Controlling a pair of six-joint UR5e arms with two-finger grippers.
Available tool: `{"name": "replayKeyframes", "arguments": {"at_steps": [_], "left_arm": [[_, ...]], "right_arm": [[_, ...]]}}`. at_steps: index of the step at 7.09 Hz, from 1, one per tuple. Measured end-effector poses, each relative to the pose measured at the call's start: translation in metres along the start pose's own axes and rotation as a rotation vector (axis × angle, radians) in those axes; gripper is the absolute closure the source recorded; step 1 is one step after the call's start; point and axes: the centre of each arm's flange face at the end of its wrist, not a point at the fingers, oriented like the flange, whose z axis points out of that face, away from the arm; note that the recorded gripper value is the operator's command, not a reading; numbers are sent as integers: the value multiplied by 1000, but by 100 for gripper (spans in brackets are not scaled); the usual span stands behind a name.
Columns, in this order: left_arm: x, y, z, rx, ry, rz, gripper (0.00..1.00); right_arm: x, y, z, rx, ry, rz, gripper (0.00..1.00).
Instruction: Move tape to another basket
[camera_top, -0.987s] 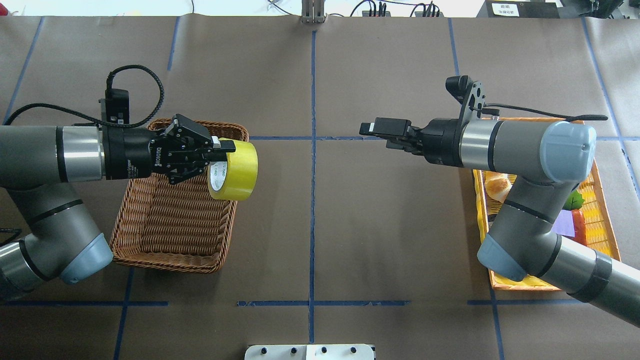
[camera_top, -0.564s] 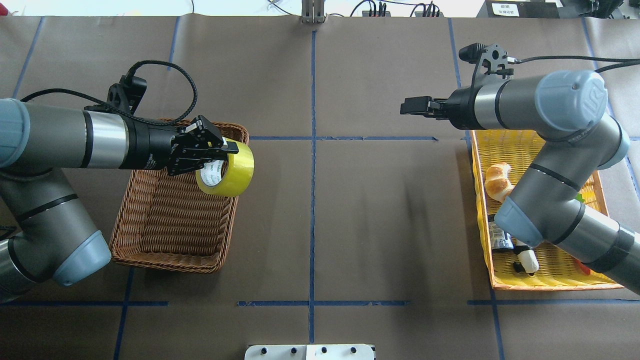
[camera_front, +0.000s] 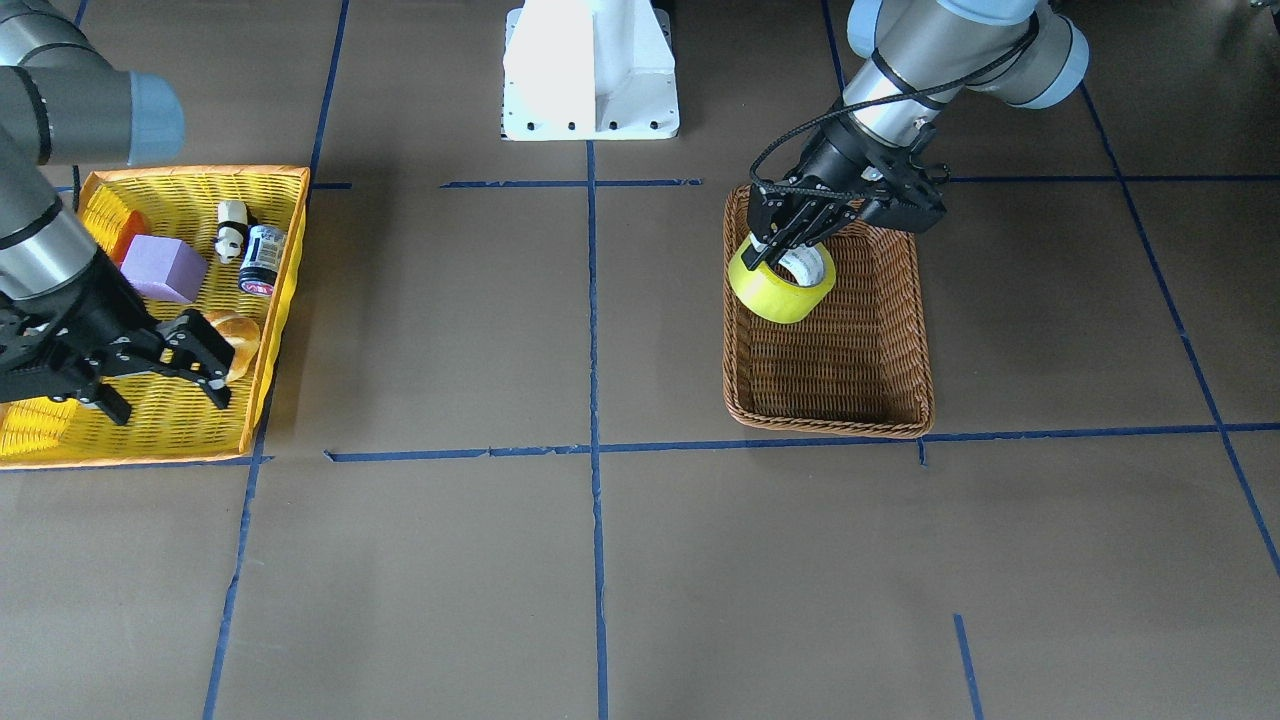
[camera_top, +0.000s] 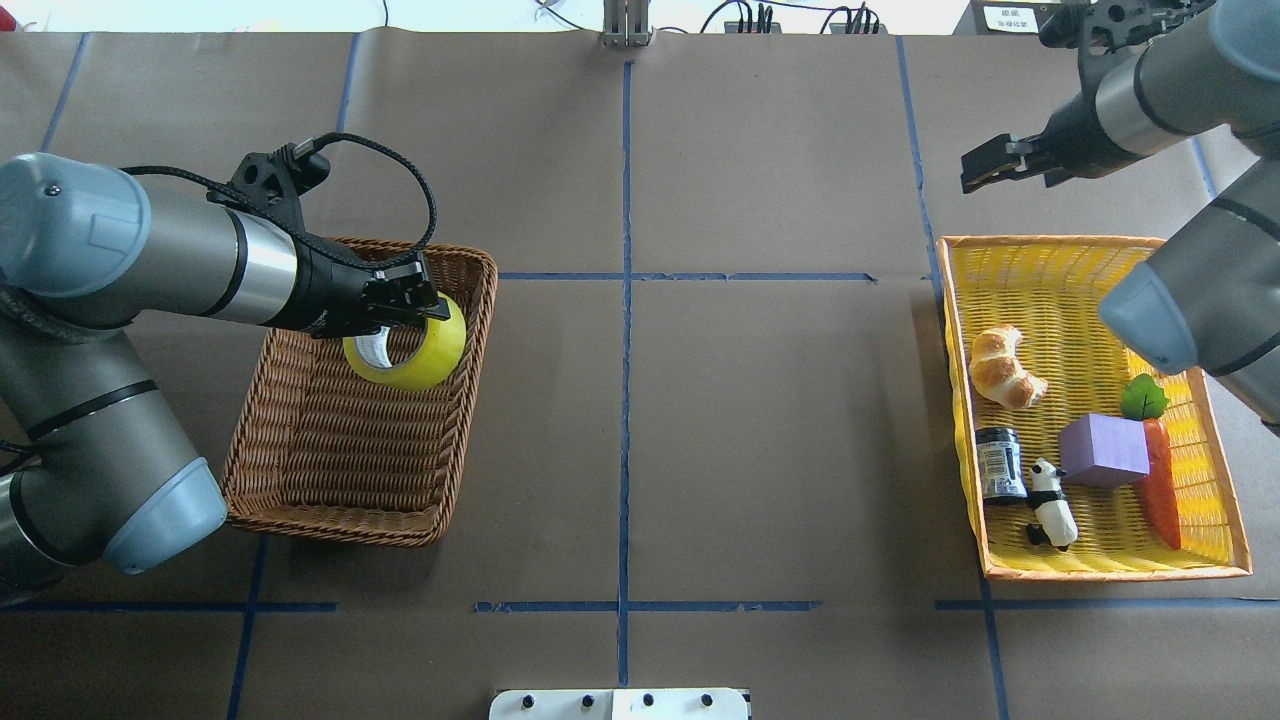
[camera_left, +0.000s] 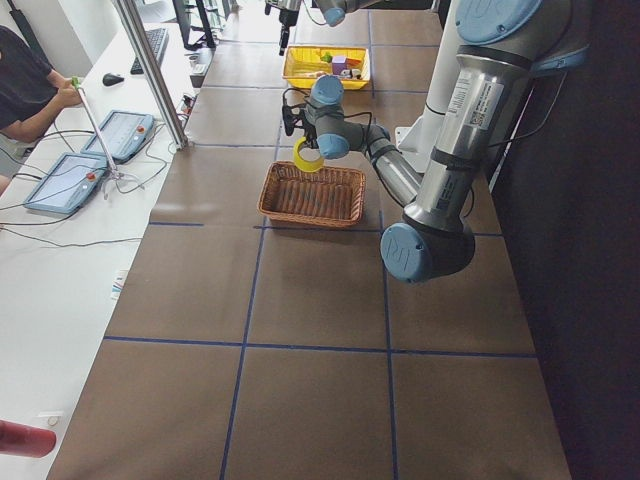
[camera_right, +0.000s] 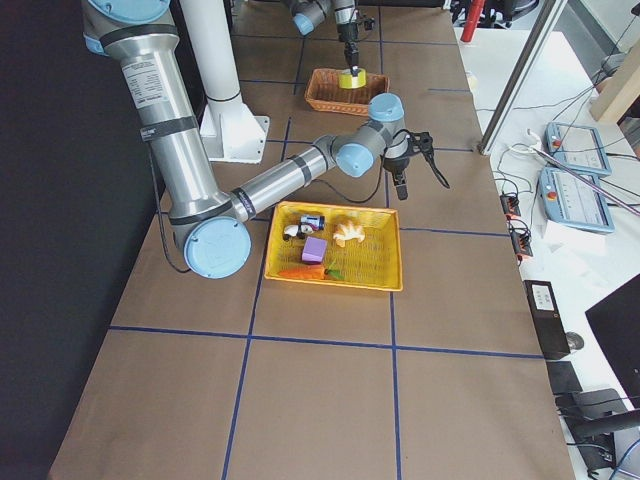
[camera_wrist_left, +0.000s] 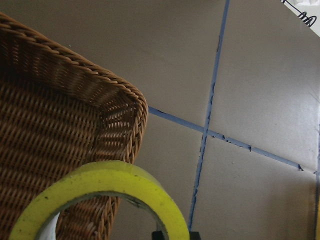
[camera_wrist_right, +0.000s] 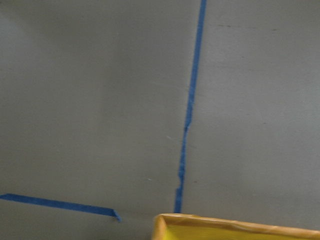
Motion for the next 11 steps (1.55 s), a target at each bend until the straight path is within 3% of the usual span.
{"name": "replayKeyframes", "arguments": {"at_steps": [2, 3, 4, 5, 6, 8, 11], "left_arm": [[-31, -2, 24, 26, -110, 65, 100], [-44, -2, 35, 30, -146, 83, 99], [-54, 3, 48, 32, -176, 96, 82], [-59, 13, 61, 30, -198, 108, 5], [-63, 18, 70, 26, -212, 114, 0], [-62, 21, 70, 23, -213, 117, 0], [-55, 13, 48, -3, -256, 126, 0]], "right_arm": [[67, -12, -34, -85, 75, -90, 0], [98, -10, -48, -115, 64, -102, 0], [125, -5, -60, -133, 33, -85, 0], [144, 0, -65, -146, 8, -66, 0], [160, 8, -65, -159, 1, -68, 0], [206, 35, -57, -199, 13, -72, 0], [295, 92, -45, -267, 15, -102, 0]]}}
